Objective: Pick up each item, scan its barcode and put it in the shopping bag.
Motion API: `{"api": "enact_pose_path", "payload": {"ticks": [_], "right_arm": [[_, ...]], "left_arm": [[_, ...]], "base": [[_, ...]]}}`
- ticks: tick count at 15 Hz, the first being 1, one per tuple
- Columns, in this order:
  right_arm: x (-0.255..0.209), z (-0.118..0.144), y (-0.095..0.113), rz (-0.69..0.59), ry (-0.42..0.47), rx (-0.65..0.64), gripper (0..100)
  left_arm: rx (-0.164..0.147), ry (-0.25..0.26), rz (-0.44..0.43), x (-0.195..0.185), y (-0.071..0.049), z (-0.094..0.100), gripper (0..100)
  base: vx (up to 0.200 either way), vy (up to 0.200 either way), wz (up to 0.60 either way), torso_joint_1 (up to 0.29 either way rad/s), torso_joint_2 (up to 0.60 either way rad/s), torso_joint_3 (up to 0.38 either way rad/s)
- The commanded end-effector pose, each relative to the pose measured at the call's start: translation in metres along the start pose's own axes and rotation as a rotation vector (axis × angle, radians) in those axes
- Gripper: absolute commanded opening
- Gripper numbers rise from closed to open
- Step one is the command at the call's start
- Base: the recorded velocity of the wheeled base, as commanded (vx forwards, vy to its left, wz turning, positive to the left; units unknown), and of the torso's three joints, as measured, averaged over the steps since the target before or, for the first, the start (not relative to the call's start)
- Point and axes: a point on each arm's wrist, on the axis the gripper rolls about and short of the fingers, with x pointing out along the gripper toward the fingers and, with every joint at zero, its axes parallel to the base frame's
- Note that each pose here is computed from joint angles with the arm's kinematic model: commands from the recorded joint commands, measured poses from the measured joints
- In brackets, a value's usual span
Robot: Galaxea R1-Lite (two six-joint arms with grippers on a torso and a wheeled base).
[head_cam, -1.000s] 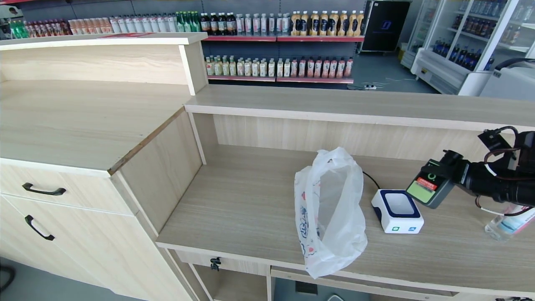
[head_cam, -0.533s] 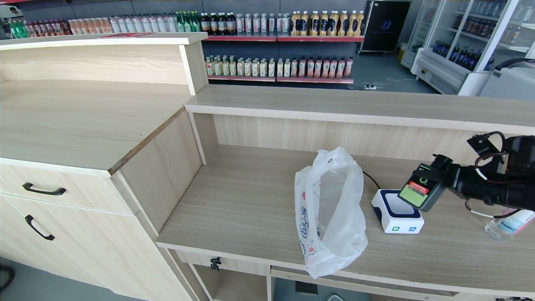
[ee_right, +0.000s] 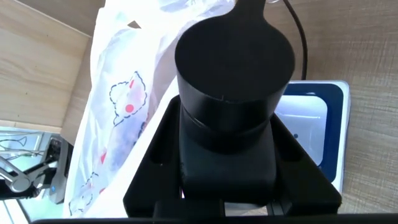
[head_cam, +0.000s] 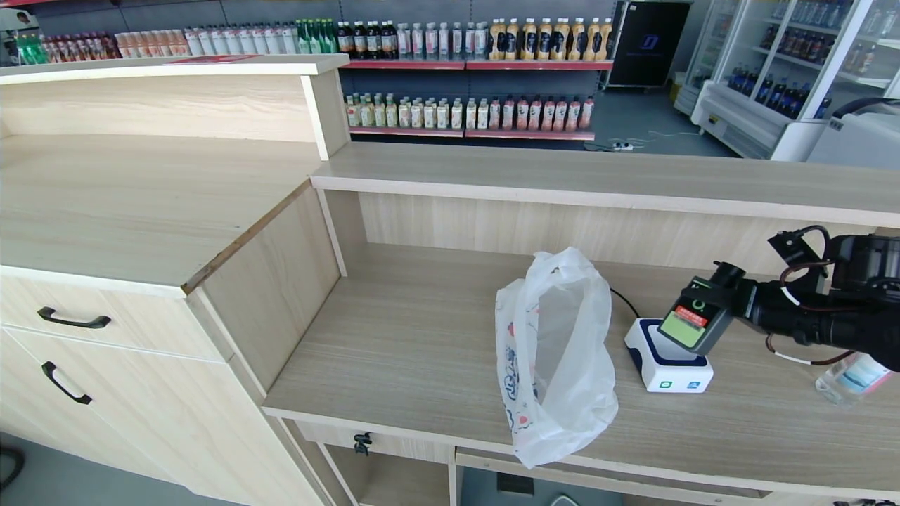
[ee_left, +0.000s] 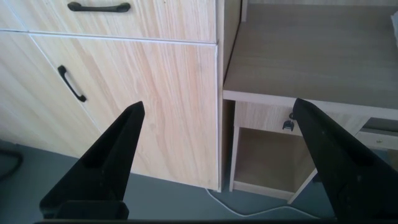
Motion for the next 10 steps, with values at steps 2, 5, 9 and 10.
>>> {"api": "enact_pose_path", "payload": {"ticks": [2,5,9,10], "right_arm": [[0.0094,-0.0032,0.0006,0.016,0.014,-0.003,0],[0.0133,-0.0039,0.0014,0.024,0.016,-0.010,0],[0.0147,-0.0029,0.0054,0.033,0.014,-0.018,0],[0.0147,-0.0029,0.0048,0.033,0.010,-0.020,0]], "left_arm": [[0.000,0.000,0.001,0.0000,0.0000,-0.0001,100],[0.000,0.000,0.001,0.0000,0.0000,-0.0001,100],[0.000,0.000,0.001,0.0000,0.0000,-0.0001,100],[0.000,0.000,0.001,0.0000,0.0000,-0.0001,100]], "base": [[0.000,0.000,0.00,0.000,0.00,0.000],[0.000,0.000,0.00,0.000,0.00,0.000],[0.000,0.000,0.00,0.000,0.00,0.000],[0.000,0.000,0.00,0.000,0.00,0.000]]}}
